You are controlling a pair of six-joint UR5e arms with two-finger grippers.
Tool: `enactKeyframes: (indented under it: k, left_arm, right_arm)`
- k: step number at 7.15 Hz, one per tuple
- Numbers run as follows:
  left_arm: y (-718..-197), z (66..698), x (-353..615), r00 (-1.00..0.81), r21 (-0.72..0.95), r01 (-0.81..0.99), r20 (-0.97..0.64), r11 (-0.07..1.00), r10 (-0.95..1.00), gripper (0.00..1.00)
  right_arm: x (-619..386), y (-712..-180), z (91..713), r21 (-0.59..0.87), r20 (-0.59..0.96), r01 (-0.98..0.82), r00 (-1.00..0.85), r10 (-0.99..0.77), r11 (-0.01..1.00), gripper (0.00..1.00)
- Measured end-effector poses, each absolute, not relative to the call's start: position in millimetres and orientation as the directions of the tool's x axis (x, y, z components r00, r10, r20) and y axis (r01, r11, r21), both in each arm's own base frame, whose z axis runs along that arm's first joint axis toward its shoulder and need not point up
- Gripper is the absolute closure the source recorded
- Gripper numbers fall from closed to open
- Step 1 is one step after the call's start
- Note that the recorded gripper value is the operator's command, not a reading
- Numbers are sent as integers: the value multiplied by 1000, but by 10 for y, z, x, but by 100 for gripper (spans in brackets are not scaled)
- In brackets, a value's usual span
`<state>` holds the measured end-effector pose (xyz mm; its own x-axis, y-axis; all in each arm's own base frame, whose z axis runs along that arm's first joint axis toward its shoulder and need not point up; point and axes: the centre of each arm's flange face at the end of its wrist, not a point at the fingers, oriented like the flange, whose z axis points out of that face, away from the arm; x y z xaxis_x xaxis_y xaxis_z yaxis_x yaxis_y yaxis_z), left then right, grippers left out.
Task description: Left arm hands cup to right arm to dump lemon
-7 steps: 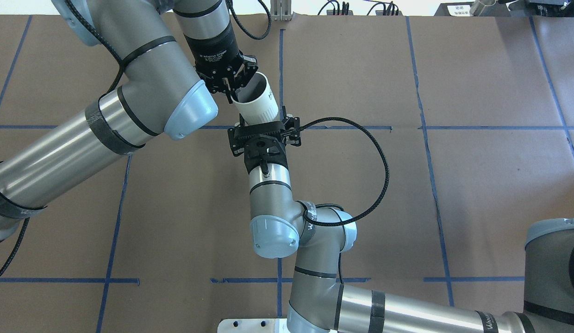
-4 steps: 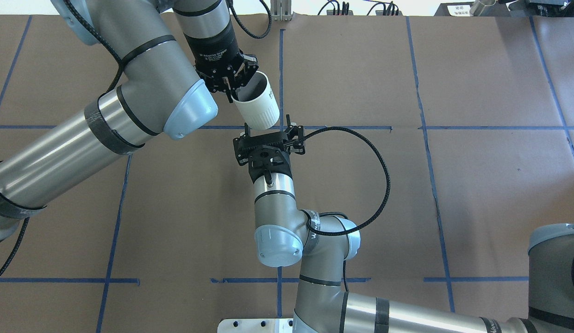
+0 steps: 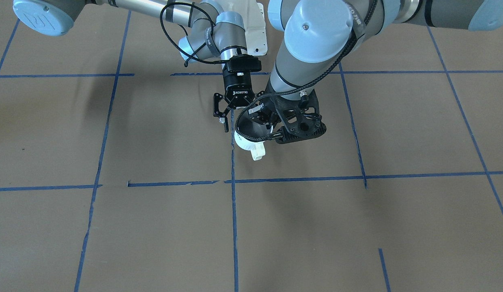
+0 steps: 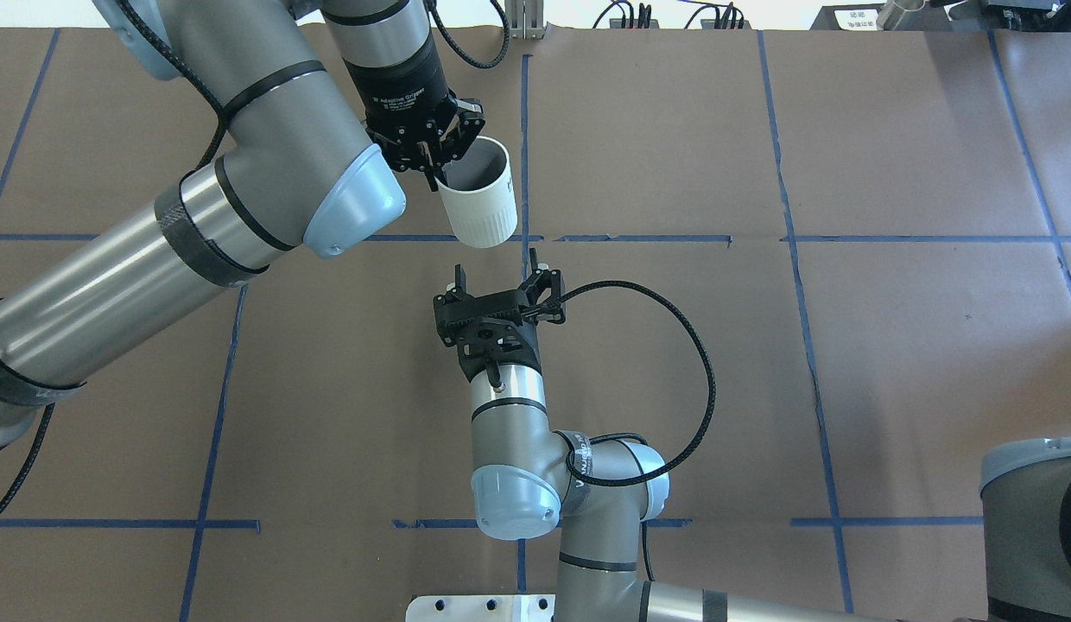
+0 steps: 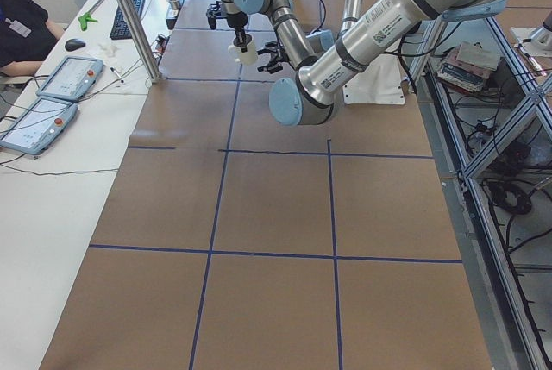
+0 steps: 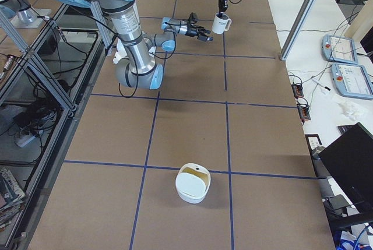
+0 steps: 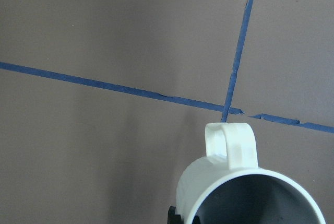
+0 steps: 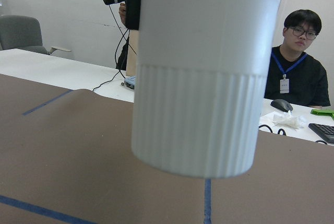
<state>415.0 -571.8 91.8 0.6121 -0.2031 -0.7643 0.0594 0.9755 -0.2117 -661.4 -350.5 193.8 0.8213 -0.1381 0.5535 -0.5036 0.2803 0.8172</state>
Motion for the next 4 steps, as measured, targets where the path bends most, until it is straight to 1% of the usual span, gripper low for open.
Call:
enactKeyframes:
  k: [2, 4]
  left_arm:
    - [-5888, 981, 3904, 607, -205, 77, -767, 976, -209, 100]
    - [-6231, 1429, 3382, 633, -144, 79, -757, 986, -161, 100]
  right_arm:
    - [-6599, -3495, 1904, 827, 540, -489, 828, -151, 277, 0]
    - [-6562, -3495, 1847, 829, 539, -488, 827, -161, 272, 0]
